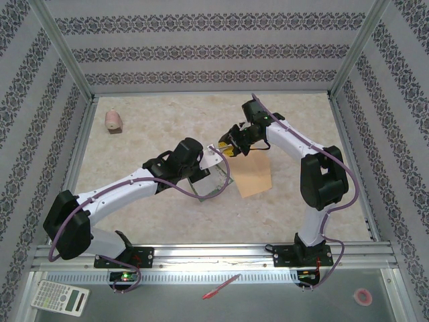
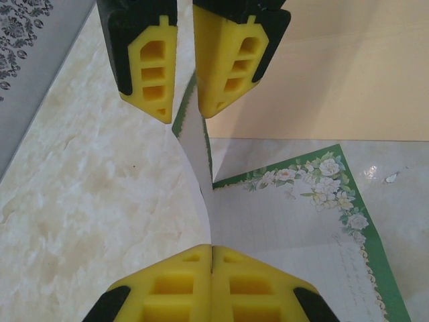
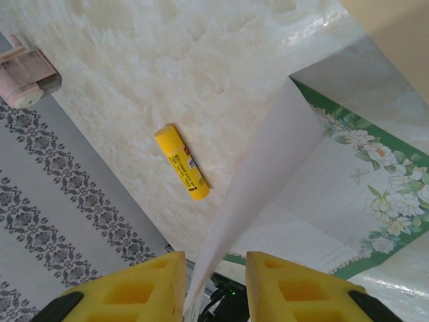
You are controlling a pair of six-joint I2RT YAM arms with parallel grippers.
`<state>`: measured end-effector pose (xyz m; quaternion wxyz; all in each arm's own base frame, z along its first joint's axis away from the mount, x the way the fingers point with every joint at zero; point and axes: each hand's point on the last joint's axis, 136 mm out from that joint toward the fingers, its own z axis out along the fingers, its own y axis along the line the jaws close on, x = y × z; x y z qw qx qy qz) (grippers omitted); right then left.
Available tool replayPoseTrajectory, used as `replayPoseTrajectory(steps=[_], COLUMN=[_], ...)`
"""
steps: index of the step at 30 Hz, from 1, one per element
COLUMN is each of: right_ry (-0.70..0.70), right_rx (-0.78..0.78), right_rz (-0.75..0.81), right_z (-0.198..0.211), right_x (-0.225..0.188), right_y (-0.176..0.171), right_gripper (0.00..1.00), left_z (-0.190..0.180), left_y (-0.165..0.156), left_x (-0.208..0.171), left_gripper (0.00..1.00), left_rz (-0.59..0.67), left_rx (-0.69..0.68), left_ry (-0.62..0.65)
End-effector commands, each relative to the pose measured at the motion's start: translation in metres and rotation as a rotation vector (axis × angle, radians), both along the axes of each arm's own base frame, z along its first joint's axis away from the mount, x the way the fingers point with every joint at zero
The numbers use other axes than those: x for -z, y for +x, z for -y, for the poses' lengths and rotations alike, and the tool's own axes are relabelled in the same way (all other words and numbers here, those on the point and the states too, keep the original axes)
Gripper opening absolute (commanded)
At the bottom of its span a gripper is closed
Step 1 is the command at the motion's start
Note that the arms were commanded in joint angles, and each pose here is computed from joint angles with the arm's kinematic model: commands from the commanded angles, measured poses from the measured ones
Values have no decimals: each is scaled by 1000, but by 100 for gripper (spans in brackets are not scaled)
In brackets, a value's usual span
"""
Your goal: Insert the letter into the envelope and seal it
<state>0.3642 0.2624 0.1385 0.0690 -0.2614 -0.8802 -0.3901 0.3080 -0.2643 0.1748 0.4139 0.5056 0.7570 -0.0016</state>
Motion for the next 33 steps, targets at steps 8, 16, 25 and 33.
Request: replayPoseTrajectory(steps=[8,16,25,33], right_ry=[-1,-15,-30,-52], right_rx=[7,16,14,-14], right_rz=[-27,13,65,126], right_z=[-2,1,6,12], right_x=[15,9,2,-8], right_y=[0,5,10,14], right_gripper=[12,0,0,0], left_z=[2,1,-6,-13], left_y=[-4,0,3,-6], left_x=[-6,-13,-30,-61], left_gripper=[0,7,33,65], left_rz=[34,49,31,-11], left_rx=[13,-25,-115,-169], left_ry=[-1,-37,-91,-180])
